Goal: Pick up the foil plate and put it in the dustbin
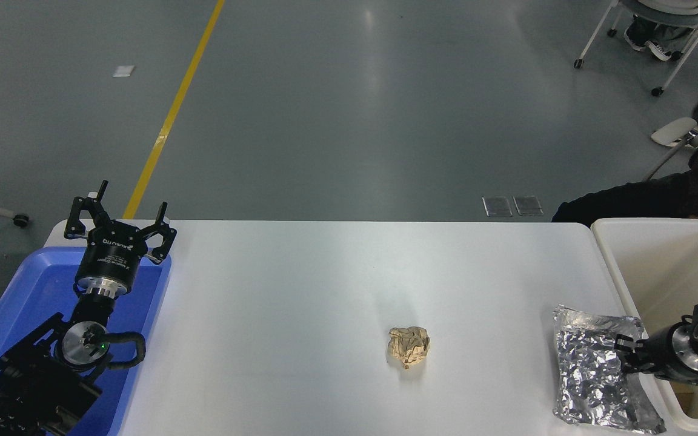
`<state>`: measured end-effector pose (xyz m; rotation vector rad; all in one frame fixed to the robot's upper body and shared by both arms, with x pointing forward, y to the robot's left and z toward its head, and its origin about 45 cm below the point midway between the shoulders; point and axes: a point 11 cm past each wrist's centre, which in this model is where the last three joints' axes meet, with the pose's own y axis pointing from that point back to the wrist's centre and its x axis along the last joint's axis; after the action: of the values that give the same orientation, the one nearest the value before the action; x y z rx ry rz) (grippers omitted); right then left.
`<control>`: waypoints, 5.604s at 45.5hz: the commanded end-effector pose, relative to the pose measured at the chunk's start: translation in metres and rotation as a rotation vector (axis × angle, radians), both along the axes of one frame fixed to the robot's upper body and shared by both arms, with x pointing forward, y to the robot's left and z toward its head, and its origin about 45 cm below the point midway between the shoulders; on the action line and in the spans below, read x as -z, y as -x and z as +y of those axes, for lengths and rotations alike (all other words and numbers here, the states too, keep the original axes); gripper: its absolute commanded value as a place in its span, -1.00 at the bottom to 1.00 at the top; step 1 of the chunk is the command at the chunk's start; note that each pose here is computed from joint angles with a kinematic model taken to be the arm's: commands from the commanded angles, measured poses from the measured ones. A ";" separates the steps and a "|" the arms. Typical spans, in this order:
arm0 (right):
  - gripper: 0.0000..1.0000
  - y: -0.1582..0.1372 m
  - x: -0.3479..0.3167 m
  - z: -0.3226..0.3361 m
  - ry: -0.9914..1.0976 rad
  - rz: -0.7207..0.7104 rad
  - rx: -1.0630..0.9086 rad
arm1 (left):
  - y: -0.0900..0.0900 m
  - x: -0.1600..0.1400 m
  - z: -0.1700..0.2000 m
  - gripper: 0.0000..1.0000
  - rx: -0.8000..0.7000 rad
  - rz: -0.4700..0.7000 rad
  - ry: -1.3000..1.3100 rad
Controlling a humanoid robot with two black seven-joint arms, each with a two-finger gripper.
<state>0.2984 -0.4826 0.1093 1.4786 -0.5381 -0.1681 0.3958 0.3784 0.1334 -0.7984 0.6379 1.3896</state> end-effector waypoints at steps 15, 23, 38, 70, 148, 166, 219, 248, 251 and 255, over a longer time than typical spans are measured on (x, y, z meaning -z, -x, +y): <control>-1.00 -0.044 -0.253 0.054 0.063 -0.139 -0.200 | 0.000 0.000 0.000 1.00 0.001 -0.001 0.000; -1.00 -0.040 -0.304 0.087 0.108 -0.166 -0.260 | 0.000 0.000 0.000 1.00 0.000 0.000 0.000; -1.00 -0.042 -0.325 0.105 0.134 -0.161 -0.298 | 0.000 0.000 0.000 1.00 0.000 0.000 0.000; -1.00 0.008 -0.250 -0.143 0.380 -0.189 0.075 | 0.000 0.000 0.000 1.00 0.000 0.000 0.000; -1.00 0.010 -0.031 -0.142 0.412 -0.360 0.211 | 0.000 0.000 0.000 1.00 0.000 0.000 0.000; -1.00 -0.002 -0.030 -0.132 0.398 -0.377 0.197 | 0.000 0.000 0.000 1.00 0.000 0.000 0.000; 1.00 -0.056 -0.041 -0.061 0.208 -0.438 0.117 | -0.001 -0.001 -0.001 1.00 0.003 -0.003 0.001; 1.00 -0.035 -0.167 0.079 -0.271 -0.010 -0.101 | -0.001 -0.001 -0.001 1.00 0.007 -0.005 0.002; 1.00 -0.035 -0.186 0.103 -0.313 0.003 -0.135 | 0.000 -0.001 -0.001 1.00 0.006 -0.004 0.001; 1.00 -0.033 -0.211 0.134 -0.354 0.030 -0.187 | -0.001 -0.001 -0.001 1.00 0.006 -0.006 0.002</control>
<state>0.3503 -0.4159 0.2564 1.7197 -0.5390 -0.0838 0.3964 0.3774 0.1346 -0.7997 0.6375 1.3801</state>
